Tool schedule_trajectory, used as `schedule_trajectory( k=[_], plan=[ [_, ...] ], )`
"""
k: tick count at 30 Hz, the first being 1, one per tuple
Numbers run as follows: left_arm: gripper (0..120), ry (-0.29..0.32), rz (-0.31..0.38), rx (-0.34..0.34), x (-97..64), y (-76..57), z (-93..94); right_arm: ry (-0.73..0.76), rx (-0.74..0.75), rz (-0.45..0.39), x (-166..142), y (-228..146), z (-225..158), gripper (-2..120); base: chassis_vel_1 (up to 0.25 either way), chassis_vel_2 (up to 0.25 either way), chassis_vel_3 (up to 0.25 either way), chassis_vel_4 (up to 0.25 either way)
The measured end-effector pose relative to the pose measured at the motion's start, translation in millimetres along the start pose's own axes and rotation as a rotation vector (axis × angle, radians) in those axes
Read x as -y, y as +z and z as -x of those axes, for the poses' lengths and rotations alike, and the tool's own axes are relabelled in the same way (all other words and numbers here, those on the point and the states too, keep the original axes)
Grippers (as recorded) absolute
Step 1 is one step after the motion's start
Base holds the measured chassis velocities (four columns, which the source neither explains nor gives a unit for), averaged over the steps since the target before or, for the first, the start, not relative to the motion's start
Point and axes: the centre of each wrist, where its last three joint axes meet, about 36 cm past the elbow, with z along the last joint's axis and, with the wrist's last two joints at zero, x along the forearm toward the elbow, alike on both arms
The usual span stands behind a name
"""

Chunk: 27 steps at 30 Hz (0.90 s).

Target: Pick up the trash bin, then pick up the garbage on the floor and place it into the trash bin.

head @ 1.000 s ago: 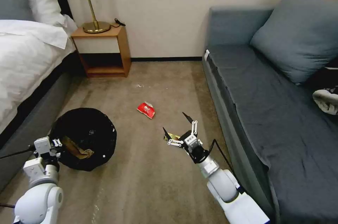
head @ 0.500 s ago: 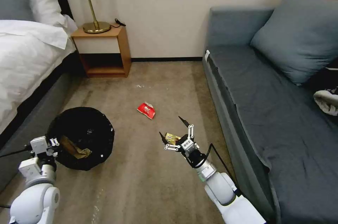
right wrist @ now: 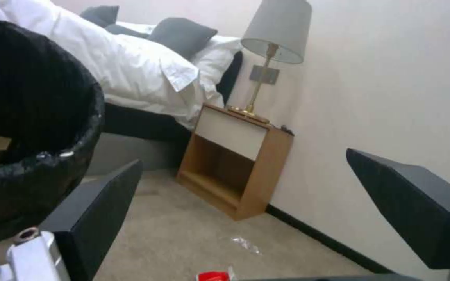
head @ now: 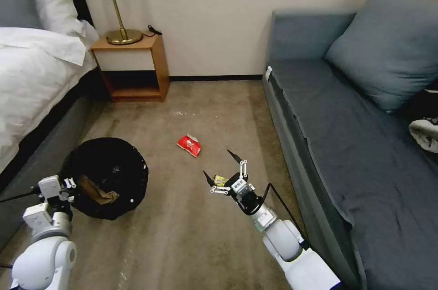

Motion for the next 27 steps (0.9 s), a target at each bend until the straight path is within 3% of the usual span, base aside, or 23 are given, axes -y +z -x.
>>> schedule_trajectory(
  k=[27],
  plan=[
    [5, -0.002, -0.007, -0.004, 1.2, 1.8, 2.6, -0.054, -0.028, -0.011, 6.2, 16.7, 11.4, 100, -0.094, 0.092, 0.090, -0.088]
  ],
)
